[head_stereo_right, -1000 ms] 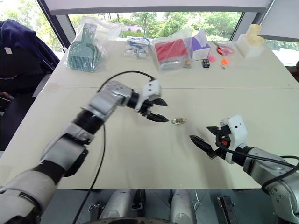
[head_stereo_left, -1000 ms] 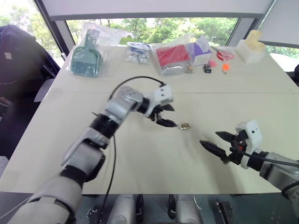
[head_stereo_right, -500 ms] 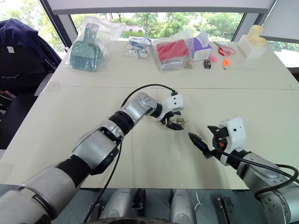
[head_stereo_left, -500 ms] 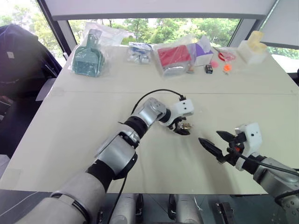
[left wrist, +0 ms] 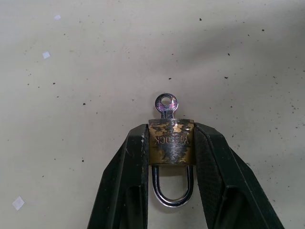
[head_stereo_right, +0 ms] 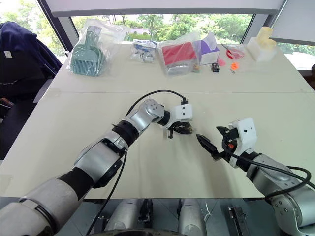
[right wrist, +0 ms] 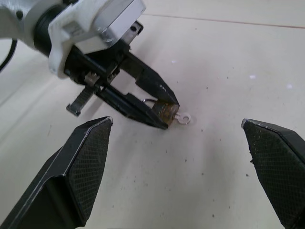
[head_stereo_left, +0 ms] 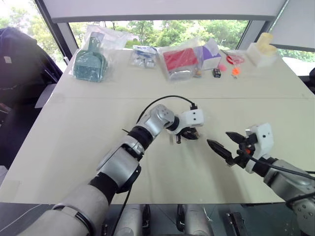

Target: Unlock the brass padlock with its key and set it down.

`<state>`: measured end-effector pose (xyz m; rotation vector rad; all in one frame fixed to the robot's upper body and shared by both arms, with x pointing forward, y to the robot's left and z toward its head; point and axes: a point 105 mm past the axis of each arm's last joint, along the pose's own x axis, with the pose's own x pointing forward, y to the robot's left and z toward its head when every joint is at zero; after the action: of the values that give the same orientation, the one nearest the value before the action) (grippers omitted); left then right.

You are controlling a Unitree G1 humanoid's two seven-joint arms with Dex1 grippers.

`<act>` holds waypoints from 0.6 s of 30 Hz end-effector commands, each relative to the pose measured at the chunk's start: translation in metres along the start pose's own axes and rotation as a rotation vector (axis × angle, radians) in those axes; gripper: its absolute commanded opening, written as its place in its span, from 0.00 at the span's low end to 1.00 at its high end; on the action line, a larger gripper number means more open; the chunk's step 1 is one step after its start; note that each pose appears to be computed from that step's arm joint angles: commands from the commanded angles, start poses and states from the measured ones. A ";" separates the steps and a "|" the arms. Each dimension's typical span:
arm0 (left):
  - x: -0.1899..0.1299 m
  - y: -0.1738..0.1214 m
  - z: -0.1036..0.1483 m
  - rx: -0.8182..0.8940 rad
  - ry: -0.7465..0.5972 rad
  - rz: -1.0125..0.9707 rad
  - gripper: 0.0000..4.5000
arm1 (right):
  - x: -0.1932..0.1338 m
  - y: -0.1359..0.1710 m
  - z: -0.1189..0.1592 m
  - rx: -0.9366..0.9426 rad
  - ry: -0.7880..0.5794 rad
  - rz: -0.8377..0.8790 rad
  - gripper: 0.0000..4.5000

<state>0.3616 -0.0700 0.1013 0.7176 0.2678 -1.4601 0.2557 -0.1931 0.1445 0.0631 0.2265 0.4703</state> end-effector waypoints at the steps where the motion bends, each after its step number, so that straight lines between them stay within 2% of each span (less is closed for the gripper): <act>1: -0.035 0.015 0.019 0.112 -0.161 0.075 0.17 | 0.005 -0.008 0.021 0.170 -0.124 -0.020 1.00; 5: -0.065 0.018 0.038 0.225 -0.295 0.162 0.17 | 0.010 -0.002 0.046 0.319 -0.259 0.046 1.00; 9: -0.089 0.012 0.053 0.251 -0.419 0.241 0.17 | 0.019 0.006 0.052 0.378 -0.263 0.090 1.00; 18: -0.100 0.006 0.072 0.280 -0.490 0.344 0.17 | 0.028 0.019 0.061 0.466 -0.287 0.166 1.00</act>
<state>0.3389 -0.0307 0.2008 0.5895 -0.3667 -1.3275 0.2865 -0.1658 0.1901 0.5881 0.0816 0.5385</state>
